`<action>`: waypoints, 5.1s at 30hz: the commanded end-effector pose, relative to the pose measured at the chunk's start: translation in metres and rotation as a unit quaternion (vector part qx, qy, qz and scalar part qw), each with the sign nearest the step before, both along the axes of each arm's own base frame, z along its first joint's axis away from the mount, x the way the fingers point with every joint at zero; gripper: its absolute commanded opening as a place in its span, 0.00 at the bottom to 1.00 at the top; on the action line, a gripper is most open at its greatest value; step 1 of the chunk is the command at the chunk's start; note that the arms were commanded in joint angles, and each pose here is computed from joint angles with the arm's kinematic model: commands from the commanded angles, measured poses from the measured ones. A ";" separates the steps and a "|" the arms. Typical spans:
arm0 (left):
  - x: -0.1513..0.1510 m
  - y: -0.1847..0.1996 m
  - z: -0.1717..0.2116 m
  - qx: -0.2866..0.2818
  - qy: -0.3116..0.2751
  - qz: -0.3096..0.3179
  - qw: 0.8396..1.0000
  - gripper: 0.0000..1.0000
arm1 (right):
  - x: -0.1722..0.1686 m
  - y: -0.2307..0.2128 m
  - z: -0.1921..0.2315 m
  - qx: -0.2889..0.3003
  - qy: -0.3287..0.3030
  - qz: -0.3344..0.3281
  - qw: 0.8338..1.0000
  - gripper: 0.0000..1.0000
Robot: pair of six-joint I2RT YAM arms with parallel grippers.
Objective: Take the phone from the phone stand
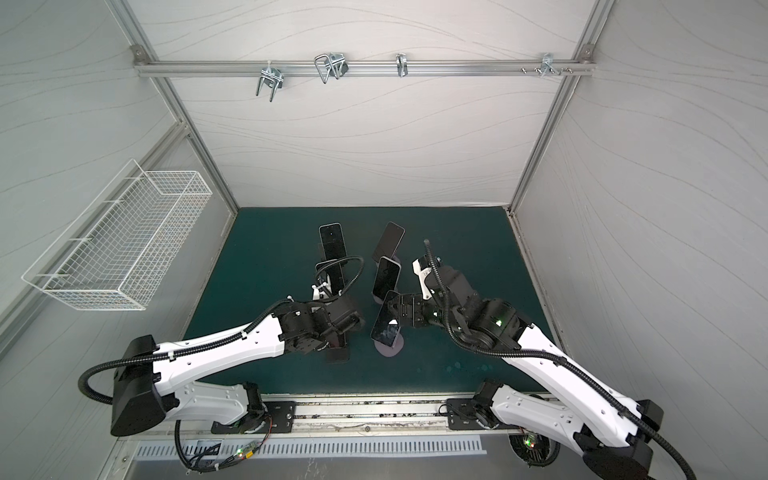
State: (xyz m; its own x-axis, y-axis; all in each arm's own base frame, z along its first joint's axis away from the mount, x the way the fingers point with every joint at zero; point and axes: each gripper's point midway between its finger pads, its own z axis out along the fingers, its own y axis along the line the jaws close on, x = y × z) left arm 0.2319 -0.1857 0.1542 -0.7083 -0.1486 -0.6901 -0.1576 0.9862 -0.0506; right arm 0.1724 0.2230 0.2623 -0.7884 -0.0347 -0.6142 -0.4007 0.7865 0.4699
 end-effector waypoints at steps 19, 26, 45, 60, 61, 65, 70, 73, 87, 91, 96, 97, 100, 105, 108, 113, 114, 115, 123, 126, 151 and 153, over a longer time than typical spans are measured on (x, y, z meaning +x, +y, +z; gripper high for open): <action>0.006 0.015 -0.006 0.000 -0.017 0.040 0.999 0.81 | -0.003 -0.008 -0.005 -0.001 0.011 -0.012 1.000 0.89; 0.005 0.012 -0.008 -0.007 -0.015 0.030 0.999 0.77 | -0.003 -0.006 -0.004 0.000 0.013 -0.013 1.000 0.89; 0.002 0.018 0.000 -0.001 -0.023 0.005 1.000 0.71 | 0.001 -0.014 0.004 0.002 -0.003 -0.032 0.999 0.88; 0.003 0.012 0.013 -0.001 -0.030 -0.018 0.999 0.66 | 0.004 -0.010 0.008 0.004 -0.007 -0.029 1.000 0.87; 0.003 0.012 0.014 -0.001 -0.029 -0.019 0.999 0.66 | 0.004 -0.010 0.009 0.004 -0.009 -0.028 1.000 0.87; 0.003 0.013 0.019 -0.002 -0.033 -0.021 0.999 0.65 | 0.003 -0.011 0.007 0.003 -0.009 -0.028 1.000 0.86; 0.002 0.014 0.023 -0.008 -0.038 -0.022 0.999 0.64 | 0.003 -0.010 0.008 0.003 -0.009 -0.026 1.000 0.85; 0.002 0.015 0.026 -0.011 -0.039 -0.024 0.999 0.63 | 0.003 -0.008 0.008 0.003 -0.007 -0.023 1.000 0.85; -0.005 0.023 0.045 -0.013 -0.045 -0.041 0.998 0.61 | 0.004 0.003 0.021 0.005 -0.015 0.003 1.000 0.82; -0.008 0.029 0.049 -0.009 -0.047 -0.041 0.998 0.61 | 0.005 0.005 0.023 0.002 -0.020 0.007 1.000 0.81; -0.012 0.034 0.053 -0.007 -0.044 -0.046 0.998 0.61 | 0.009 0.011 0.027 0.005 -0.036 0.013 0.999 0.81; -0.012 0.035 0.053 -0.006 -0.043 -0.048 0.998 0.60 | 0.010 0.013 0.028 0.008 -0.041 0.017 0.999 0.80; -0.014 0.036 0.055 -0.007 -0.045 -0.054 0.997 0.59 | 0.013 0.018 0.030 0.012 -0.049 0.020 0.999 0.79; -0.015 0.043 0.063 -0.003 -0.050 -0.054 0.997 0.57 | 0.013 0.026 0.036 0.018 -0.055 0.032 0.998 0.79; -0.015 0.048 0.069 0.001 -0.050 -0.055 0.997 0.56 | 0.013 0.027 0.042 0.026 -0.064 0.034 0.997 0.78; -0.019 0.056 0.075 0.010 -0.042 -0.063 0.997 0.56 | 0.008 0.024 0.044 0.027 -0.062 0.035 0.997 0.76; -0.020 0.057 0.075 0.012 -0.039 -0.065 0.997 0.56 | 0.006 0.023 0.044 0.027 -0.060 0.036 0.997 0.76; -0.021 0.059 0.076 0.012 -0.036 -0.065 0.997 0.56 | 0.004 0.022 0.045 0.028 -0.058 0.036 0.997 0.76; -0.033 0.086 0.067 0.014 0.006 -0.049 0.999 0.56 | -0.010 0.022 0.049 0.033 -0.053 0.044 0.997 0.74; -0.033 0.098 0.059 0.015 0.034 -0.039 0.999 0.56 | -0.013 0.024 0.051 0.037 -0.055 0.044 0.997 0.73; 0.010 0.145 0.026 0.032 0.121 -0.007 0.992 0.51 | -0.031 0.043 0.045 0.045 -0.041 0.097 0.993 0.63; 0.012 0.147 0.024 0.035 0.124 -0.009 0.992 0.51 | -0.031 0.041 0.042 0.042 -0.038 0.094 0.994 0.63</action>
State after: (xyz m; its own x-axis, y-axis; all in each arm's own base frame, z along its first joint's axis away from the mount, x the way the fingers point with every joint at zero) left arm 0.2336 -0.0393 0.1712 -0.8746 -0.1163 -0.4707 -0.1600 0.9857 0.0537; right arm 0.1460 0.2680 0.3096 -0.7135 -0.1127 -0.6916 -0.5787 0.6512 0.4909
